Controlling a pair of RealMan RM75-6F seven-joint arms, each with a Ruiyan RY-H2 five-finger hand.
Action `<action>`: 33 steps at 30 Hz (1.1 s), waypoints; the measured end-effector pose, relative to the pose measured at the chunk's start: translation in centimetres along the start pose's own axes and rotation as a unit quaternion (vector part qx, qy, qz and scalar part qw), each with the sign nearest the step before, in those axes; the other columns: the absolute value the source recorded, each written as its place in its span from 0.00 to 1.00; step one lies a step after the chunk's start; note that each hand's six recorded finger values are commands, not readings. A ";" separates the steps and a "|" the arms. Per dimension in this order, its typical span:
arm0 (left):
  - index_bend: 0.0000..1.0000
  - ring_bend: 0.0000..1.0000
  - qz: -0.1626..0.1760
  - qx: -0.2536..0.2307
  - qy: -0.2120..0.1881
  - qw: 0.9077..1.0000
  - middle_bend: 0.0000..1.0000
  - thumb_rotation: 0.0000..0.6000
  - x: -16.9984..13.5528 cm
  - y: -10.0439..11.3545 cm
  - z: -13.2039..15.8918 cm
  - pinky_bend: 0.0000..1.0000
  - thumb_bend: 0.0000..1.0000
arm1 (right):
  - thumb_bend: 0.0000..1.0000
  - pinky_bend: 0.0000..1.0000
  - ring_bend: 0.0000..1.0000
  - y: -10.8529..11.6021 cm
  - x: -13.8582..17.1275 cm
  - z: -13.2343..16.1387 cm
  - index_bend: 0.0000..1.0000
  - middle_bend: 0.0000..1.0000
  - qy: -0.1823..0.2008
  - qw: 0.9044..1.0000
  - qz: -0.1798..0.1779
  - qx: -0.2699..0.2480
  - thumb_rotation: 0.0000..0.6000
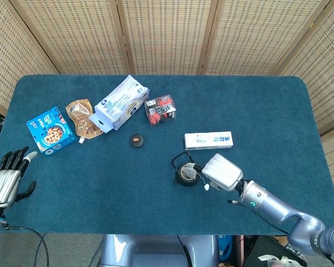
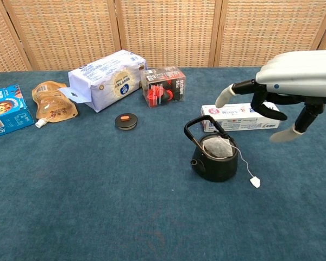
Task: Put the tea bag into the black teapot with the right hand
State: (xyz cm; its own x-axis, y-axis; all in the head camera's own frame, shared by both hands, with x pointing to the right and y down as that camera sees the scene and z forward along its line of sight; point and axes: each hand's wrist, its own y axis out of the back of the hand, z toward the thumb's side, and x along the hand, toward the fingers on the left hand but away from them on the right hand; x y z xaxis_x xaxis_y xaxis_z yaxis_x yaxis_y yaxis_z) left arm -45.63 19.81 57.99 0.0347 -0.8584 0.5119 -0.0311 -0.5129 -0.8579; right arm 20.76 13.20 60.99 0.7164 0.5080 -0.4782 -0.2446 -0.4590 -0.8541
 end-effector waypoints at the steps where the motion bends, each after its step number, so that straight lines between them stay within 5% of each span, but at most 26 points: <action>1: 0.09 0.00 0.000 0.000 0.000 1.000 0.00 1.00 0.0 0.0 0.0 0.00 0.41 | 0.36 1.00 0.88 0.2 0.0 0.0 0.19 0.83 0.000 1.000 0.001 -0.003 1.00; 16: 0.09 0.00 0.022 0.013 -0.008 1.000 0.00 1.00 0.6 1.7 0.3 0.00 0.41 | 0.75 1.00 0.90 0.7 -0.6 0.5 0.14 0.91 0.009 0.993 0.105 -0.046 1.00; 33: 0.08 0.00 0.026 0.018 -0.023 0.999 0.00 1.00 1.2 3.0 1.3 0.00 0.41 | 0.77 1.00 0.91 -1.8 -3.4 1.0 0.14 0.92 0.003 0.980 0.187 -0.063 1.00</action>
State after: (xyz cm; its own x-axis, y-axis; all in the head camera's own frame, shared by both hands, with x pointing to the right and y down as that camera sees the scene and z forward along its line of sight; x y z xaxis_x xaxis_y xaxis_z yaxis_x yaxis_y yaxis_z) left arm -44.40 17.24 55.93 0.0792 -0.8817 0.4650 0.0018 -0.4664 -0.8846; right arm 18.14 13.03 63.93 0.5957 0.2828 -0.7518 -0.4089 -0.6988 -0.5869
